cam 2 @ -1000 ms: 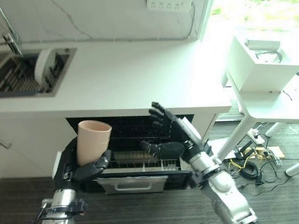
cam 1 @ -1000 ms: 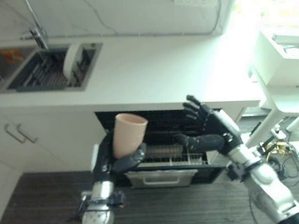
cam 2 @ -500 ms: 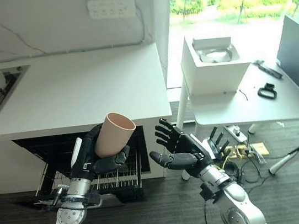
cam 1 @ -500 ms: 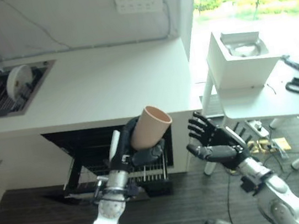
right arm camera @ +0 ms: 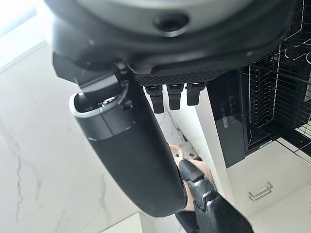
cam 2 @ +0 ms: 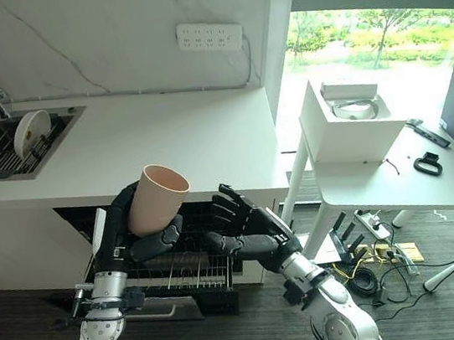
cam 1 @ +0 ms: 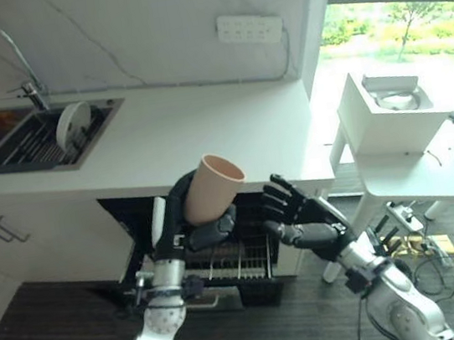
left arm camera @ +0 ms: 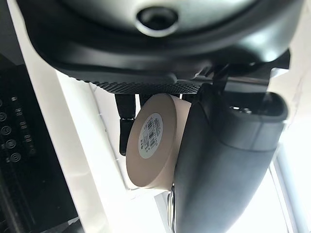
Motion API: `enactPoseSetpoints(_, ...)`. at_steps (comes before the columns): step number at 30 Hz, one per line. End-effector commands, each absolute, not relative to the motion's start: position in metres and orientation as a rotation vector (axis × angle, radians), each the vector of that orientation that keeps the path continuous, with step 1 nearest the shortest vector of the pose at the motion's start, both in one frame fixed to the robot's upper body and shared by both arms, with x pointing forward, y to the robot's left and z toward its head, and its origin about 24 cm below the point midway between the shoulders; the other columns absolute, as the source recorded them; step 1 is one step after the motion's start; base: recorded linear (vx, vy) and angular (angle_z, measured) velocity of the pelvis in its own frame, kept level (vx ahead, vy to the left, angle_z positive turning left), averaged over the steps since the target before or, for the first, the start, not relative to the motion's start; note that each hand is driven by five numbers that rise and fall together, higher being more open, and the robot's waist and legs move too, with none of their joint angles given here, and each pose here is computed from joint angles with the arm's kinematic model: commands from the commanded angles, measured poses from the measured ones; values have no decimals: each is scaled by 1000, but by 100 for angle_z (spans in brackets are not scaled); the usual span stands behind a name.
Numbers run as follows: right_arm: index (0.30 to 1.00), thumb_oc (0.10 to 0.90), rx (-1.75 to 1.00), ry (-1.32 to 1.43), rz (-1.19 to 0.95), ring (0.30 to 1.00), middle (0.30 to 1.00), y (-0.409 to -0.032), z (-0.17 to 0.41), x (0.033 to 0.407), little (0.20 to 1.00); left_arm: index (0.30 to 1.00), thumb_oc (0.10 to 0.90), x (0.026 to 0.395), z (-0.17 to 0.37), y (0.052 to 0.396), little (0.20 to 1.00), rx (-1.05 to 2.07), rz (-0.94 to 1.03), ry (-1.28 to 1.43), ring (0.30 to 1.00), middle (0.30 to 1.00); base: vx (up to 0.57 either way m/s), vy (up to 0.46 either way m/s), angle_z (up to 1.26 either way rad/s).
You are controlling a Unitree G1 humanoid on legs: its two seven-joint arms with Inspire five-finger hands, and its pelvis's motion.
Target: Place the dishes in the dishwasher.
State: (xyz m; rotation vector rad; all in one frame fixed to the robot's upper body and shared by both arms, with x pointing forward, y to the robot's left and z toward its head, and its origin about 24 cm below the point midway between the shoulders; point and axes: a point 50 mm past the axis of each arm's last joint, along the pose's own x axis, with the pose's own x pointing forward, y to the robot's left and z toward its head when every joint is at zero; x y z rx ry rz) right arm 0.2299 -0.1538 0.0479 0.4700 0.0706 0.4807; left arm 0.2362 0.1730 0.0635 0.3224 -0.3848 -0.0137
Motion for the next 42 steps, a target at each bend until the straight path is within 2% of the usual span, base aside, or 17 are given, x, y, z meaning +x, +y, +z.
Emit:
enactPoseSetpoints(1, 900, 800, 527, -206, 567, 900, 900, -153, 107, 250, 900, 300, 400, 244, 122, 163, 300, 270, 14, -749, 300, 300, -26, 596, -28)
enactPoseSetpoints(7, 900, 800, 606, -227, 512, 900, 900, -163, 99, 232, 900, 300, 400, 248, 123, 167, 300, 323, -9, -755, 300, 300, 81, 408, -27)
enactPoseSetpoints(9, 900, 800, 640, -218, 541, 900, 900, -153, 96, 231, 900, 300, 400, 242, 124, 173, 300, 344, 18, -772, 300, 300, 75, 68, -28)
enactPoseSetpoints(18, 900, 800, 675, -202, 604, 900, 900, -141, 105, 248, 900, 300, 400, 249, 131, 160, 300, 381, -8, -818, 300, 300, 13, -122, -2)
enactPoseSetpoints(42, 900, 800, 782, -181, 657, 900, 900, -121, 112, 253, 900, 300, 400, 244, 106, 134, 300, 484, -106, -835, 300, 300, 2, -17, -1)
